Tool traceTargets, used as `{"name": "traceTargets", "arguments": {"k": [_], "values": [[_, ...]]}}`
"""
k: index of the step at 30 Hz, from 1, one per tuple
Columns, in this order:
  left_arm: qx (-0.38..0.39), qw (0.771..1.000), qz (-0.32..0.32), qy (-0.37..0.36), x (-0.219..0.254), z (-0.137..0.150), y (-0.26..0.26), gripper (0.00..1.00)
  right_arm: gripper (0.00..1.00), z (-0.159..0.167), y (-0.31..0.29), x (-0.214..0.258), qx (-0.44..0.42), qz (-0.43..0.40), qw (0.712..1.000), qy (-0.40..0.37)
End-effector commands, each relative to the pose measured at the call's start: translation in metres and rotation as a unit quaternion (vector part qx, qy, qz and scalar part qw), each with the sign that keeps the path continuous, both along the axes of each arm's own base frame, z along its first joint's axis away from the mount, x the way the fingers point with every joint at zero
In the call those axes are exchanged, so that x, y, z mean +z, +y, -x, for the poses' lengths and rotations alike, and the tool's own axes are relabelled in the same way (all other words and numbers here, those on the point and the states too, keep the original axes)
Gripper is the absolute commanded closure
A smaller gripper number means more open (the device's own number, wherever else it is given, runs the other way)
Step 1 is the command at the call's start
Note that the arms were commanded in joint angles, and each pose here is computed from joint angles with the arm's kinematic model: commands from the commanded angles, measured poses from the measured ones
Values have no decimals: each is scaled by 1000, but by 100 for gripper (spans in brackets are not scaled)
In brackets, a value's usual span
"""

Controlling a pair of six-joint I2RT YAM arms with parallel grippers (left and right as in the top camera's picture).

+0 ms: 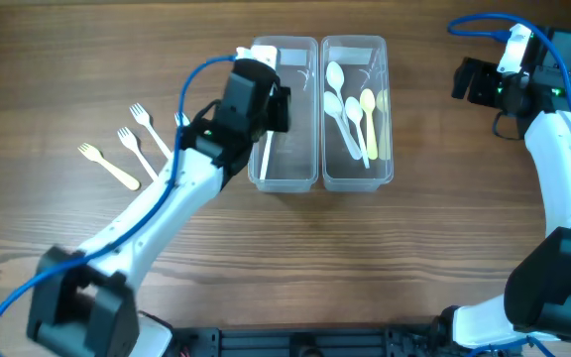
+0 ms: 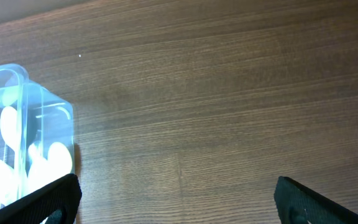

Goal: Pack container
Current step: 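Carry white fork into the left tray and open left gripper, then return left gripper to the forks and grasp the teal-handled fork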

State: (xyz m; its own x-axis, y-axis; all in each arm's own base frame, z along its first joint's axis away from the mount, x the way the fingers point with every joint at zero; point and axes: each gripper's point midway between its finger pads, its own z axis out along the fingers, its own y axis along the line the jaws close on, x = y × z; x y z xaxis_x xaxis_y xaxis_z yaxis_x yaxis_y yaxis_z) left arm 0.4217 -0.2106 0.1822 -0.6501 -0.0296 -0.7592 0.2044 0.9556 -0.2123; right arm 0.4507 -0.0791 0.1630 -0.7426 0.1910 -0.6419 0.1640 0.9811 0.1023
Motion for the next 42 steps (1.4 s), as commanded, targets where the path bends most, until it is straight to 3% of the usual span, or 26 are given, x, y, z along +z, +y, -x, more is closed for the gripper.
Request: {"name": "traceTargets", "arguments": {"k": [1, 4, 8, 18, 24, 34, 35, 37, 38, 39, 42], "values": [[116, 993, -21, -6, 18, -1, 50, 53, 0, -2, 0, 11, 4, 9, 1000, -13], [217, 974, -35, 53, -10, 8, 95, 52, 0, -2, 0, 11, 4, 9, 1000, -13], [261, 960, -41, 89, -36, 2, 128, 50, 0, -2, 0, 11, 3, 8, 1000, -13], [290, 936, 7, 198, -115, -13, 178, 45, 0, -2, 0, 11, 3, 8, 1000, -13], [297, 922, -5, 247, -165, -10, 188, 46, 0, -2, 0, 11, 3, 8, 1000, -13], [286, 918, -1, 274, -190, -6, 181, 46, 0, -2, 0, 11, 4, 9, 1000, -13], [286, 919, 0, 272, -189, -7, 181, 49, 0, -2, 0, 11, 4, 9, 1000, -13], [286, 919, 1, 271, -189, -8, 181, 69, 0, -2, 0, 11, 4, 9, 1000, -13], [286, 919, 1, 271, -189, -8, 181, 86, 0, -2, 0, 11, 4, 9, 1000, -13], [286, 919, 1, 271, -189, -8, 181, 94, 0, -2, 0, 11, 4, 9, 1000, -13], [286, 919, 1, 271, -189, -8, 181, 96, 0, -2, 0, 11, 4, 9, 1000, -13]]}}
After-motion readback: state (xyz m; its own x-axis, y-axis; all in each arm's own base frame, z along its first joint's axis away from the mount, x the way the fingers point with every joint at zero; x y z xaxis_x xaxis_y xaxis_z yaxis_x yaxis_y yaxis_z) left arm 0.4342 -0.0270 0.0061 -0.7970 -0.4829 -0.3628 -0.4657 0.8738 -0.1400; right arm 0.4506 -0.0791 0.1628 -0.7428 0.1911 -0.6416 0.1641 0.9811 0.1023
